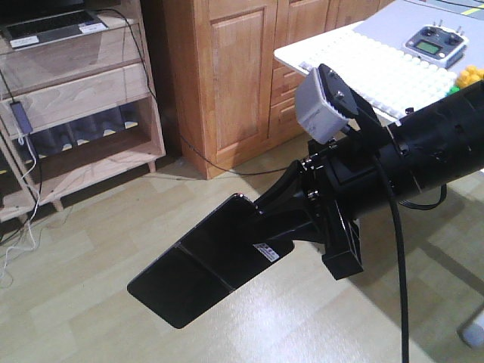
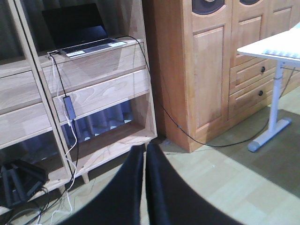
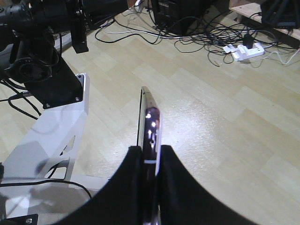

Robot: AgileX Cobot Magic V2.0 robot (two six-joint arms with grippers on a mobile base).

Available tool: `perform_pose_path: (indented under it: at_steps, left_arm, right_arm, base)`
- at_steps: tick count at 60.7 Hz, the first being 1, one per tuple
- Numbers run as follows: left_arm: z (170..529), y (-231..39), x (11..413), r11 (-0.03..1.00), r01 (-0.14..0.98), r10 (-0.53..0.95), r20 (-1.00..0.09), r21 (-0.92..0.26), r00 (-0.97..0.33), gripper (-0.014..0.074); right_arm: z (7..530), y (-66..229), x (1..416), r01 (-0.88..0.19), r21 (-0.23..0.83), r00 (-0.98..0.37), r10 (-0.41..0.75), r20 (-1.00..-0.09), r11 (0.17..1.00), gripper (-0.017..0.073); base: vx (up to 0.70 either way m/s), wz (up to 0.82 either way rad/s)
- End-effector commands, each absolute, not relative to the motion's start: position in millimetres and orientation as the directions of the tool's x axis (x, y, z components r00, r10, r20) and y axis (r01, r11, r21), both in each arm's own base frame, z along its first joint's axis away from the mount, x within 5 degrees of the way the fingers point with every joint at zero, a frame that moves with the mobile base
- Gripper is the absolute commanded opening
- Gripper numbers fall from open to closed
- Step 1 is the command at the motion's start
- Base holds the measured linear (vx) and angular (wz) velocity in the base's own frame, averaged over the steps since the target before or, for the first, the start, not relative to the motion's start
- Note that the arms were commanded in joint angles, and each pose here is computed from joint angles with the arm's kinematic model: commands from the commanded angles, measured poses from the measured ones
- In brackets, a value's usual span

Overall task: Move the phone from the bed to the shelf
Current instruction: 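Drive toward the wooden shelf unit with the laptop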

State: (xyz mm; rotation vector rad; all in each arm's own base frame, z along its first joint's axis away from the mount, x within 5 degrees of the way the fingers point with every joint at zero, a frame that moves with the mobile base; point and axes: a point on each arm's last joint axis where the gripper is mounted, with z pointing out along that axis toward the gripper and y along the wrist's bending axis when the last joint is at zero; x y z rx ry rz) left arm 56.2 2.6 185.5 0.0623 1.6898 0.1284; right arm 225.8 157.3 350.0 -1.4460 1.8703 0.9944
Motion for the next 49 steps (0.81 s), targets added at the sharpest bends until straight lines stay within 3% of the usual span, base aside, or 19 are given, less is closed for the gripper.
perform_pose_path:
  at_steps: [1, 49]
  left_arm:
    - [200.3, 2.3, 54.8, 0.993, -0.042, 0.107, -0.994, 0.108, -0.015, 0.0001]
    - [200.3, 2.3, 54.8, 0.993, -0.042, 0.107, -0.994, 0.108, -0.015, 0.0001]
  right_arm:
    - [372.1, 157.8, 213.0, -0.972, 0.222, -0.230, -0.483, -0.845, 0.076, -0.0002]
    - [372.1, 157.8, 213.0, -0.972, 0.222, -0.230, -0.483, -0.845, 0.076, -0.0002]
  base:
    - [0.40, 0.04]
    - [0.41, 0.19]
